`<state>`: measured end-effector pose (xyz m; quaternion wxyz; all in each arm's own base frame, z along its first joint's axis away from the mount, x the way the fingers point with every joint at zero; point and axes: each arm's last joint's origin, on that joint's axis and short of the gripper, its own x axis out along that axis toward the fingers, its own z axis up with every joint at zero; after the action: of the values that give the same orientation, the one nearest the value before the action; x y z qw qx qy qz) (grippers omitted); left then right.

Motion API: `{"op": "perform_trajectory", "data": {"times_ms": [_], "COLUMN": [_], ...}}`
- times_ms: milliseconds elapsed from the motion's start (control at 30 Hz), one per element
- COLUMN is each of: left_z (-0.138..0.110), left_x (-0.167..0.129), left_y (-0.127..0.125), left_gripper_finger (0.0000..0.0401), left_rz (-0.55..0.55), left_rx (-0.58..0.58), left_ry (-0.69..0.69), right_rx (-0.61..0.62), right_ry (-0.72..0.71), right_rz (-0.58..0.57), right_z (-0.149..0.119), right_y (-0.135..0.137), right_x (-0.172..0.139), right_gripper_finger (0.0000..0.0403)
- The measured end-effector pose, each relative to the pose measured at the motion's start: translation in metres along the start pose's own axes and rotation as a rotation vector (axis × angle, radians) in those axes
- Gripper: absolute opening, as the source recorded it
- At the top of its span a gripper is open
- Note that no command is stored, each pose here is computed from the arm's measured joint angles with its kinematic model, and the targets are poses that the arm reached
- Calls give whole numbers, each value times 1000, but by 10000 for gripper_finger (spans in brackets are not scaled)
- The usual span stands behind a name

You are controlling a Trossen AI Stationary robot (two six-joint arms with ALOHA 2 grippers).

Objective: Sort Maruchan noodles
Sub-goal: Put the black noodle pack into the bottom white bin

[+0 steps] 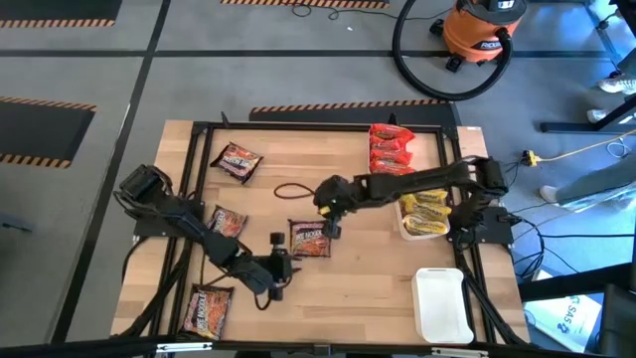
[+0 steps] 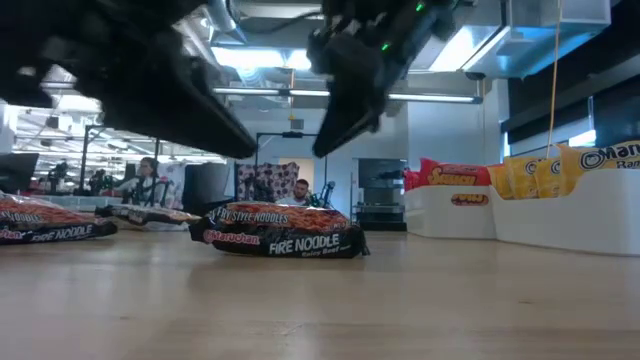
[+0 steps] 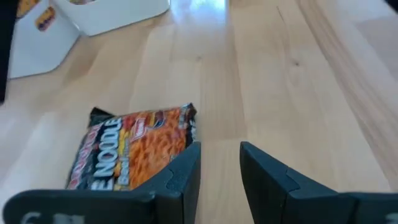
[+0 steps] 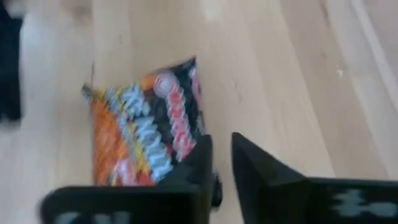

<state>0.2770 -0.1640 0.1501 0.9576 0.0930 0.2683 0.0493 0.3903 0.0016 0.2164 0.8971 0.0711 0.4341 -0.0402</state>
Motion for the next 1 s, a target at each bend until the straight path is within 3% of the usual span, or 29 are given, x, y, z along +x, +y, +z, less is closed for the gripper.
{"op": "perform_trajectory", "data": {"times_ms": [267,467,633,1000], "left_z": [-22,-31,-32,-33], "left_x": [32,41,41,43], "left_y": [9,8,9,12], "left_gripper_finger": [105,105,105,105], "left_rz": [13,11,13,2], "left_rx": [-8,-14,-12,-27], "left_ry": [95,124,129,140], "right_rx": [58,92,100,180], "right_ry": [14,78,85,108], "right_rz": [114,226,280,414], "right_z": [-2,-11,-14,-24], "right_y": [-26,-34,-36,-42], "right_x": [31,52,63,90], "right_gripper_finger": [223,306,326,320]}}
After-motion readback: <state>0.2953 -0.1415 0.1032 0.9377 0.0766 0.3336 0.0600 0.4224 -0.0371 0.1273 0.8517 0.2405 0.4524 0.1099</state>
